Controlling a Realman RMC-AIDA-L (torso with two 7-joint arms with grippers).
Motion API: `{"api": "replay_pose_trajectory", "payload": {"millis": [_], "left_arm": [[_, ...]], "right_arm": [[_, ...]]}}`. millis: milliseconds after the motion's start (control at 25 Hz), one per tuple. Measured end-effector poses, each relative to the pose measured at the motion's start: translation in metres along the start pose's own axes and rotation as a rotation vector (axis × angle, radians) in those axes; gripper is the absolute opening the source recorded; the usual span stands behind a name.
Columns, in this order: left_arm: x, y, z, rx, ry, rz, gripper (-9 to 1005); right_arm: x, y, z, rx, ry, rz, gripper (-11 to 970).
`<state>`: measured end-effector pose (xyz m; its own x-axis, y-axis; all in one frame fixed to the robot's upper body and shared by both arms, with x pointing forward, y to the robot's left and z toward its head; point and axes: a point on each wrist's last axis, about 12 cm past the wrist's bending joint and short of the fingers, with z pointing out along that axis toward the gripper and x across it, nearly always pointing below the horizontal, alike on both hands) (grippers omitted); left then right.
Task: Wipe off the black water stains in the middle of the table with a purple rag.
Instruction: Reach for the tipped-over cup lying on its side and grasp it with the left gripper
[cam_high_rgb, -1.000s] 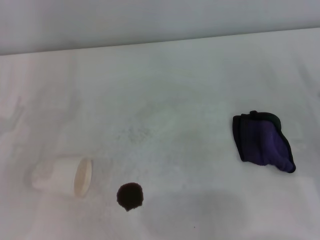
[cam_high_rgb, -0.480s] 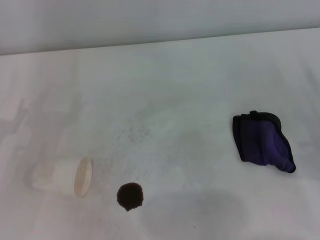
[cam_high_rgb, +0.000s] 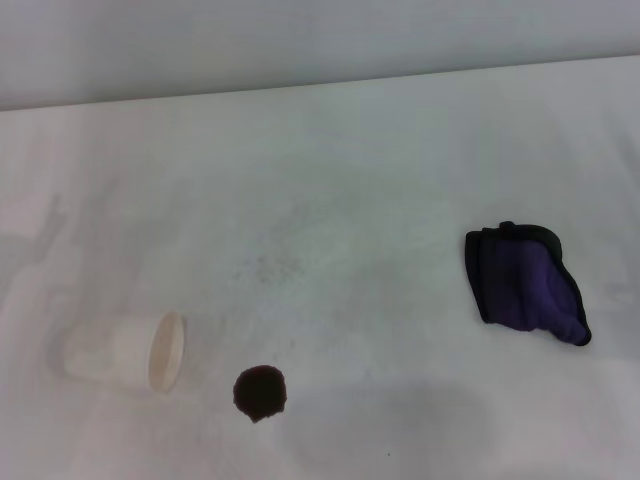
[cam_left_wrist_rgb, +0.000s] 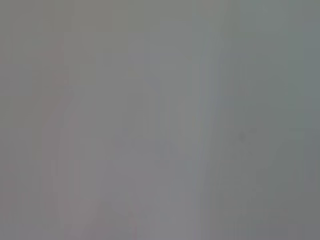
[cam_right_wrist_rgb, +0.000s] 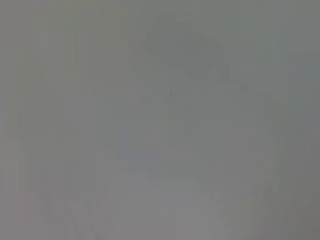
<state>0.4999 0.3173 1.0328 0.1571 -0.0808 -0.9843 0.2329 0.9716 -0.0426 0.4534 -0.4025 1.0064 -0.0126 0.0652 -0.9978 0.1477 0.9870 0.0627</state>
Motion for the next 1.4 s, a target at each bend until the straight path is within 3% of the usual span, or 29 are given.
{"api": "replay_pose_trajectory", "payload": {"millis": [160, 360, 680, 880, 1040, 1080, 1120, 1400], "left_arm": [[-0.002, 0.008, 0.007, 0.066, 0.058, -0.096, 892], [-0.010, 0.019, 0.025, 0.216, 0.203, -0.131, 892], [-0.059, 0.029, 0.053, 0.484, 0.434, -0.095, 892], [-0.109, 0.028, 0.069, 0.669, 0.624, 0.033, 890], [-0.142, 0.032, 0.075, 0.738, 0.815, 0.214, 887], [-0.142, 0.032, 0.075, 0.738, 0.815, 0.214, 885], [-0.155, 0.030, 0.081, 0.768, 0.915, 0.347, 884], [-0.167, 0.007, 0.096, 0.903, 1.017, 0.647, 872]], "right_arm": [[-0.001, 0.000, 0.003, 0.003, 0.000, -0.001, 870], [-0.002, -0.001, 0.010, 0.002, 0.022, -0.027, 870], [0.001, 0.006, 0.013, 0.002, 0.030, 0.009, 871], [0.002, 0.011, 0.014, -0.003, 0.029, 0.031, 871], [0.002, 0.022, 0.020, -0.023, 0.024, 0.058, 871], [0.002, 0.024, 0.022, -0.028, 0.023, 0.063, 871], [0.002, 0.026, 0.023, -0.032, 0.021, 0.068, 871], [0.000, 0.031, 0.028, -0.044, 0.015, 0.071, 871]]}}
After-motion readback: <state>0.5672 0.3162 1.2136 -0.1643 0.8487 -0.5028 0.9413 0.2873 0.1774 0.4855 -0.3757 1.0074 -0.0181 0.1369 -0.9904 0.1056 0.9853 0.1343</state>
